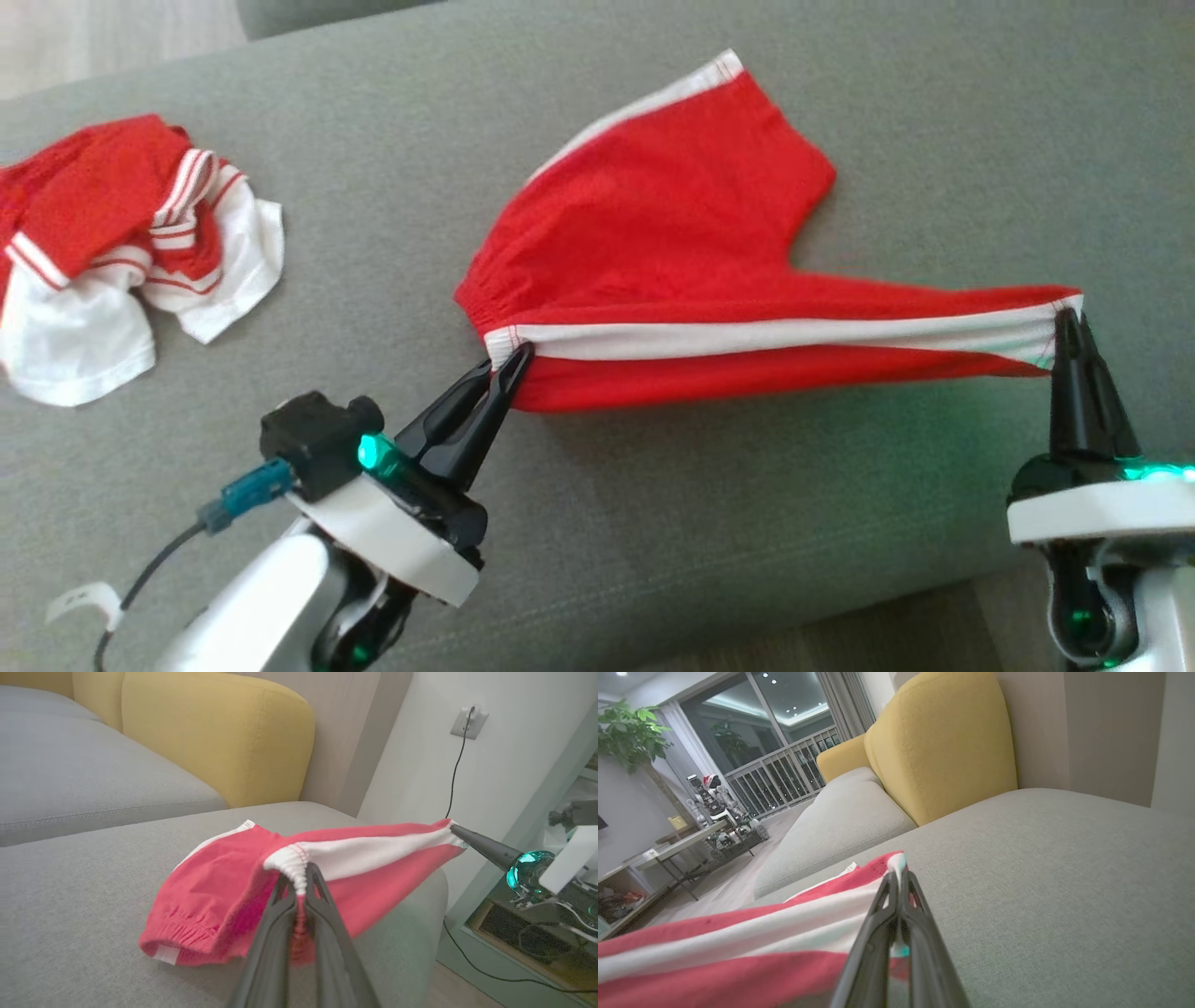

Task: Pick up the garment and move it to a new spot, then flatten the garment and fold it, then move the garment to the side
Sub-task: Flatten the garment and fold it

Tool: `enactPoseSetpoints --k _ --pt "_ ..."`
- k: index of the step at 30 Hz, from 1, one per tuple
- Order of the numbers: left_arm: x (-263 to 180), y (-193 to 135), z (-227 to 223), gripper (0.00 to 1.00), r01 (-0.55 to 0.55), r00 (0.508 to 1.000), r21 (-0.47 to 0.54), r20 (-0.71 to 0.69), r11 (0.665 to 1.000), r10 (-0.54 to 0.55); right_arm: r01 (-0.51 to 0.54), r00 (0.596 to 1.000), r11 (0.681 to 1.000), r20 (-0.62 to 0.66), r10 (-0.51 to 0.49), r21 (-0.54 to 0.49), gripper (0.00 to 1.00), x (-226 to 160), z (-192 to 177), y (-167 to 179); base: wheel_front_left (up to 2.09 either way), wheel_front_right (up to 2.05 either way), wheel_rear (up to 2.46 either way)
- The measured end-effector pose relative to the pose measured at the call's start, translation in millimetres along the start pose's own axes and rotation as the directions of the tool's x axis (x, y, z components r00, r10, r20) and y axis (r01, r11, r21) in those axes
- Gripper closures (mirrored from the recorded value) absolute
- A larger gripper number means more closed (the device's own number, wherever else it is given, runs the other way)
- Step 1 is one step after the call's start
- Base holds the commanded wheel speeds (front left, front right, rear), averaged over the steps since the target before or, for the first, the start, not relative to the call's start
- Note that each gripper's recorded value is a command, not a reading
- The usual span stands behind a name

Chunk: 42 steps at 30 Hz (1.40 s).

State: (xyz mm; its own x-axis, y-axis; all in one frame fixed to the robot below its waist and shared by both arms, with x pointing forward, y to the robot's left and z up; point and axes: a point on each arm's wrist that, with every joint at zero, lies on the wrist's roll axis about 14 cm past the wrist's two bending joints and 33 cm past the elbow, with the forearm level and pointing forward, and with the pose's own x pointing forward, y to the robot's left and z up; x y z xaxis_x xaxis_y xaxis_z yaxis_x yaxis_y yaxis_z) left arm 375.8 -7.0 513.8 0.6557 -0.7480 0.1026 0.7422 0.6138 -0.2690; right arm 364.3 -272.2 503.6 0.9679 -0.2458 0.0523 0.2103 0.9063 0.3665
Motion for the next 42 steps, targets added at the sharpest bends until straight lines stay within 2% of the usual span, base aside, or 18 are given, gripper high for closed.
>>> enactPoseSetpoints --k 7,14,17,20,21,26,32,34,35,36,37,38,39,40,42 --pt "1 9 -11 1.0 -0.089 0.996 -0.095 -0.005 0.992 0.089 -0.042 0.999 0.994 -0.012 0.041 -0.105 1.0 25 5 14 0.0 0.0 0.0" --pt "41 27 13 1.0 -0.121 0.983 -0.251 0.104 0.96 0.151 -0.06 0.998 0.971 -0.02 0.057 -0.231 1.0 102 9 36 0.0 0.0 0.0" --pt "48 46 4 1.0 -0.172 0.975 -0.311 0.084 0.935 0.207 -0.098 0.994 0.958 -0.071 0.081 -0.27 1.0 135 -7 53 0.0 0.0 0.0" --pt "48 66 -16 1.0 -0.239 0.962 -0.385 0.03 0.892 0.271 -0.138 0.986 0.939 -0.131 0.102 -0.314 1.0 163 -28 68 0.0 0.0 0.0" --pt "48 66 -16 1.0 -0.239 0.962 -0.385 0.03 0.892 0.271 -0.138 0.986 0.939 -0.131 0.102 -0.314 1.0 163 -28 68 0.0 0.0 0.0" --pt "49 102 -27 1.0 -0.328 0.932 -0.428 -0.002 0.842 0.362 -0.221 0.967 0.898 -0.208 0.15 -0.381 1.0 199 -62 94 0.0 0.0 0.0" --pt "48 127 -32 1.0 -0.376 0.913 -0.427 -0.017 0.822 0.408 -0.302 0.937 0.867 -0.292 0.193 -0.397 1.0 222 -105 122 0.0 0.0 0.0" --pt "43 132 -41 1.0 -0.4 0.905 -0.422 -0.041 0.814 0.424 -0.322 0.925 0.859 -0.328 0.195 -0.398 0.93 225 -120 125 0.0 0.0 0.0" --pt "41 135 -45 0.96 -0.411 0.901 -0.418 -0.051 0.81 0.431 -0.332 0.919 0.857 -0.341 0.199 -0.393 0.88 225 -127 127 0.0 0.0 0.0" --pt "39 137 -48 0.91 -0.42 0.898 -0.414 -0.06 0.808 0.436 -0.344 0.913 0.854 -0.35 0.208 -0.39 0.77 225 -133 130 0.0 0.0 0.0" --pt "38 137 -49 0.63 -0.422 0.897 -0.412 -0.063 0.807 0.437 -0.358 0.908 0.845 -0.357 0.217 -0.396 0.36 224 -137 132 0.0 0.0 0.0" --pt "38 137 -49 0.52 -0.423 0.897 -0.412 -0.064 0.807 0.438 -0.37 0.906 0.837 -0.358 0.228 -0.403 0.0 224 -139 134 0.0 0.0 0.0" --pt "39 136 -49 0.24 -0.421 0.898 -0.41 -0.064 0.809 0.435 -0.379 0.905 0.83 -0.353 0.239 -0.409 0.0 223 -139 137 0.0 0.0 0.0" --pt "39 135 -48 0.0 -0.417 0.901 -0.4 -0.063 0.816 0.429 -0.381 0.906 0.829 -0.344 0.246 -0.41 0.0 223 -137 138 0.0 0.0 0.0" --pt "42 132 -45 0.0 -0.407 0.907 -0.378 -0.055 0.831 0.418 -0.381 0.91 0.828 -0.326 0.256 -0.412 0.0 222 -131 139 0.0 0.0 0.0"
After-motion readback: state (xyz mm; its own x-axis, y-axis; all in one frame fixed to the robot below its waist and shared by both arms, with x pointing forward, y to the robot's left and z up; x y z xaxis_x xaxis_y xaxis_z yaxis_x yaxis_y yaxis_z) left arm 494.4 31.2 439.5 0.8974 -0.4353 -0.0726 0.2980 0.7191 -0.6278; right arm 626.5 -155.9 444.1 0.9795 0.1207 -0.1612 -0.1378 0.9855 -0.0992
